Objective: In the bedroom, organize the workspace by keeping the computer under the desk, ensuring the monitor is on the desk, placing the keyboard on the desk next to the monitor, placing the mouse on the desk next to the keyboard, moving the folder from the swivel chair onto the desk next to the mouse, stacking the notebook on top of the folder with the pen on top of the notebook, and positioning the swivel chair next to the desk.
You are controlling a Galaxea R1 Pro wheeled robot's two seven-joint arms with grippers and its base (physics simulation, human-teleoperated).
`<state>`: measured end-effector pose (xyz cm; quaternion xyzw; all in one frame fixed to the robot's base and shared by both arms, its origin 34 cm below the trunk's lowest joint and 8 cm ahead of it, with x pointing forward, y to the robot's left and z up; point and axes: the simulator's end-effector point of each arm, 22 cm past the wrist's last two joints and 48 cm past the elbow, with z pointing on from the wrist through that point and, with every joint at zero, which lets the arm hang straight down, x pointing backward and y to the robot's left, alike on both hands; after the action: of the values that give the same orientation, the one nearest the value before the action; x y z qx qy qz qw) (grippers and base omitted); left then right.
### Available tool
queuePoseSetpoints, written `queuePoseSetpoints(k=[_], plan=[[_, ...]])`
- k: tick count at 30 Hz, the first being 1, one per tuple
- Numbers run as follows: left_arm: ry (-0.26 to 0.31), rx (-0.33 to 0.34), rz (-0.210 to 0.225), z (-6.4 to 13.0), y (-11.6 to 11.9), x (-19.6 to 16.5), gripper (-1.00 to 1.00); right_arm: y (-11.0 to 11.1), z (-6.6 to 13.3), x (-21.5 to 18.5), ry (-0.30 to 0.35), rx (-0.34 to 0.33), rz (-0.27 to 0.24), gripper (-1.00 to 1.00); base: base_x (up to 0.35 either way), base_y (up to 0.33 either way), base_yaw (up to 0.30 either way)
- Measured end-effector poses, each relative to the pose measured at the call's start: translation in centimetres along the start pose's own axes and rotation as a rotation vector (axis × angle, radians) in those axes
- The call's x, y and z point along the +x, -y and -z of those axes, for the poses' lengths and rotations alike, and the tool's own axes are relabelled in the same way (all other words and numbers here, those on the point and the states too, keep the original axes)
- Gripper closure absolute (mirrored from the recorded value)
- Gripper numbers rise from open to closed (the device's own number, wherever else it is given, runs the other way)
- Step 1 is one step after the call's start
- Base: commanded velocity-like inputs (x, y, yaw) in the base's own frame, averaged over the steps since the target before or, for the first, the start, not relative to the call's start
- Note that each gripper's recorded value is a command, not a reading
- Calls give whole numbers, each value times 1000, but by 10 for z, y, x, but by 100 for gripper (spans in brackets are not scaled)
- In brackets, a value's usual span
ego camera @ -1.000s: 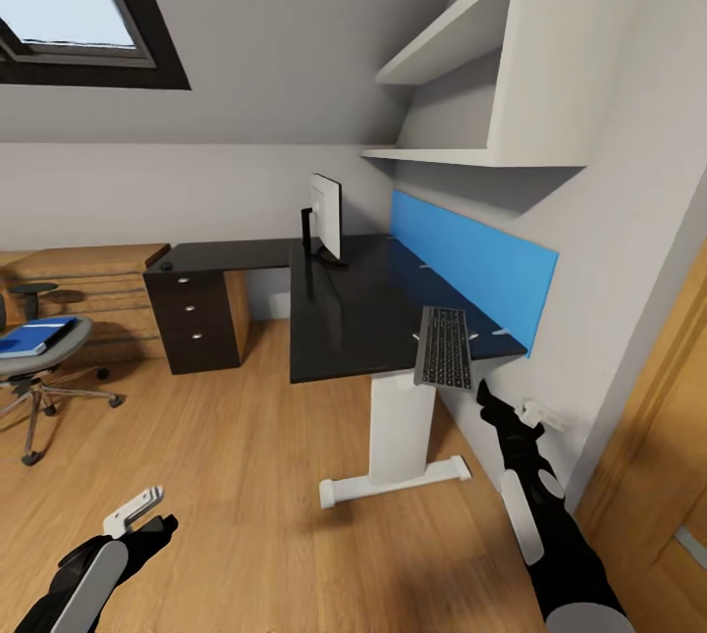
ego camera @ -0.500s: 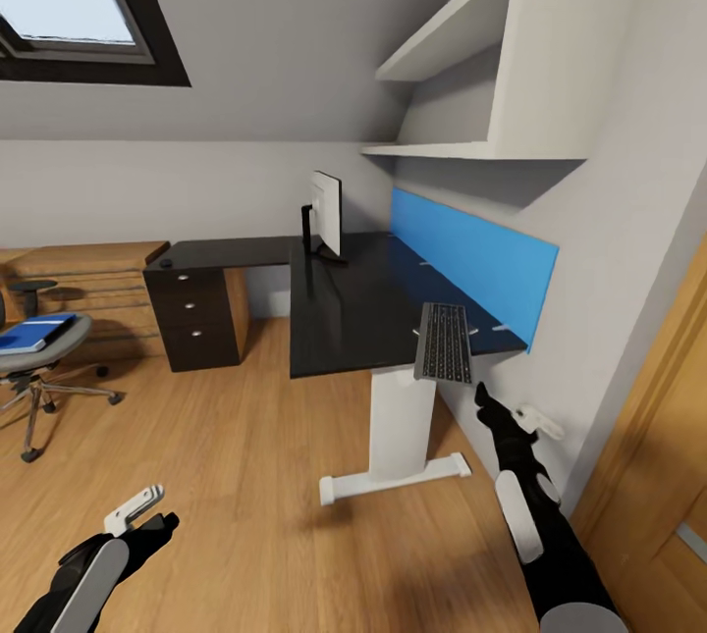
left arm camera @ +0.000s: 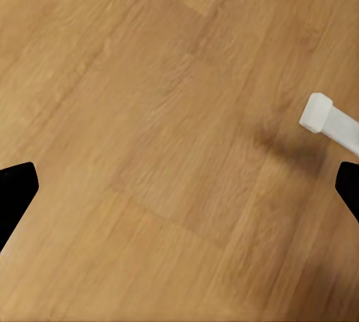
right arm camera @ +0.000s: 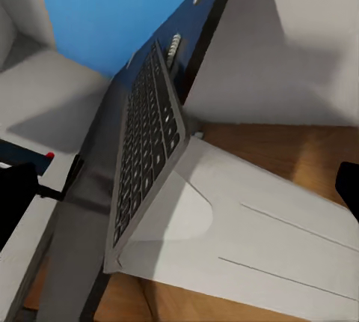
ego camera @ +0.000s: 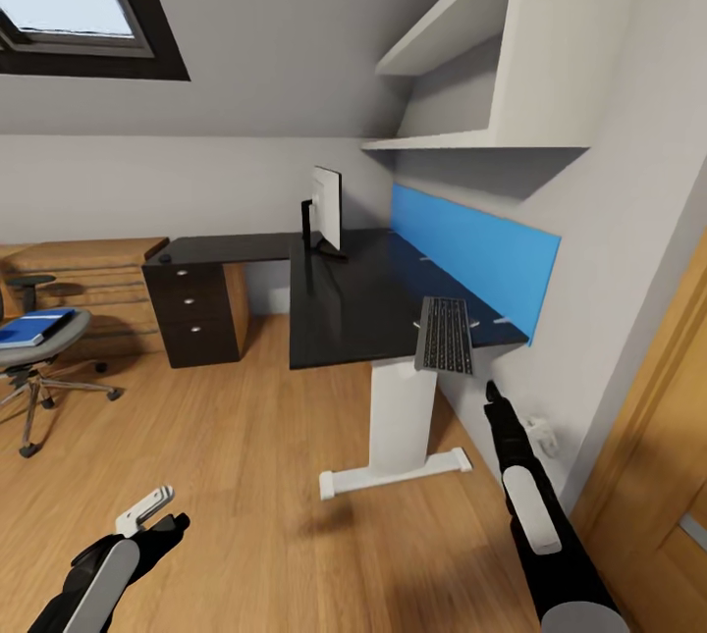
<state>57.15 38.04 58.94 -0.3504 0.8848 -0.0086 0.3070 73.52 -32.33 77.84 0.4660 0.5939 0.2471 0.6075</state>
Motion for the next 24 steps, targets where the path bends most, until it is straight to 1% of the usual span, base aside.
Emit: queuePoseSetpoints(k=[13,24], plan=[[-1,1,-1,-19,-7,17,-100,19,0,15,-7,-16,-9,-100,0,0,0],[0,1,-1,-35,-15,31,-100,27,3,43,-41,-43,14,-100,0,0,0]])
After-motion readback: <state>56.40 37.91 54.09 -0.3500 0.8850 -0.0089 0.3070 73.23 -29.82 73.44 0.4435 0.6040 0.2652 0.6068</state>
